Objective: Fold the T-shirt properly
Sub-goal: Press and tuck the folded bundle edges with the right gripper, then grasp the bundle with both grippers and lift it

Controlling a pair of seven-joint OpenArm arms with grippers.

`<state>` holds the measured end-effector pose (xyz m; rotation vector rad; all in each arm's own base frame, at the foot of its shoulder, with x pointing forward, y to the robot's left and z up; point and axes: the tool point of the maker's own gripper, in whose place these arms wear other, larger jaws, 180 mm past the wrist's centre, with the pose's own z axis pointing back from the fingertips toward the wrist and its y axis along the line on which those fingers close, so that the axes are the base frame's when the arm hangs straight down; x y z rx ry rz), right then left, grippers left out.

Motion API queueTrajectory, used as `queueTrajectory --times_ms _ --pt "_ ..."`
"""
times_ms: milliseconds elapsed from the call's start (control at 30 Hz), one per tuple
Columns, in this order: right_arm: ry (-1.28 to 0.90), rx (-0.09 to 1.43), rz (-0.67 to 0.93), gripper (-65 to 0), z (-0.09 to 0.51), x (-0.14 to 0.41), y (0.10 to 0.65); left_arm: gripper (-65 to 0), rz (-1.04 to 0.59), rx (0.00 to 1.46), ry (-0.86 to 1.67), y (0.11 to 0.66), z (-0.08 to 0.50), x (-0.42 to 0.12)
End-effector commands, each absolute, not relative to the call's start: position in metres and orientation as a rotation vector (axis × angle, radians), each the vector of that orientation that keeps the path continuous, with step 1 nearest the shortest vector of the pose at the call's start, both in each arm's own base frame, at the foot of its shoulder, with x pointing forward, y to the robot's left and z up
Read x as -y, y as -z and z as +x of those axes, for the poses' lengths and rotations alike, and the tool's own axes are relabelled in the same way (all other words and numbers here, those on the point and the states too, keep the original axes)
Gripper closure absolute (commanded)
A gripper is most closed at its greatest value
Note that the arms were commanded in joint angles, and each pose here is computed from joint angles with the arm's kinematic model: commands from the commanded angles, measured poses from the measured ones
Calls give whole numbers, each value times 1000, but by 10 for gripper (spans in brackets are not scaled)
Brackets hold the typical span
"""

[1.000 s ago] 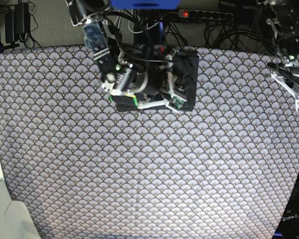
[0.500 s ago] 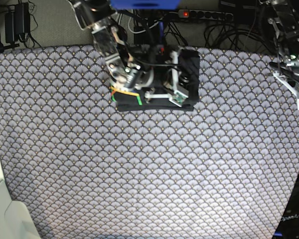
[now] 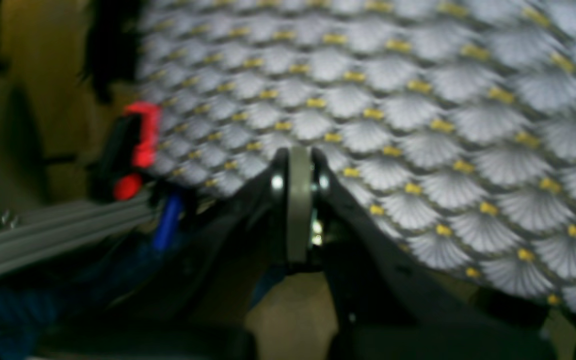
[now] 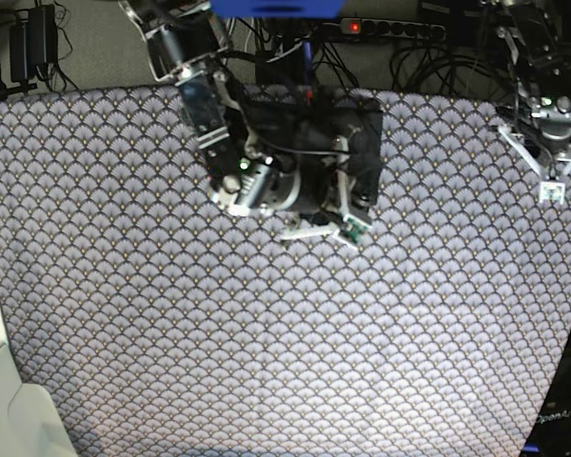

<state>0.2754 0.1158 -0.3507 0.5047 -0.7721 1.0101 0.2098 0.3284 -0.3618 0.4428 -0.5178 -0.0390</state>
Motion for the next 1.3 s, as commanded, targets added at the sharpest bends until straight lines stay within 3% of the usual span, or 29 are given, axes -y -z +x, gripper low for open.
queueTrajectory --times_ms 0,100,200,333,433,767,1267 --pt "-1013 837 518 -52 280 -116 333 -6 443 544 71 355 216 -325" --pt "-1027 895 465 -53 280 -100 315 -43 374 529 166 365 217 -302" --pt "-1033 922 390 -98 283 -77 304 -185 310 522 246 372 220 -281" --pt "-989 927 297 -214 290 -41 299 -352 245 555 235 375 228 -258" --pt "-952 926 241 -256 295 -13 301 -361 147 573 197 374 238 -236" --pt "-922 871 173 -255 291 24 316 -362 -298 769 147 348 267 -156" --pt "-922 868 171 -254 290 24 317 -363 -500 645 18 412 260 -123"
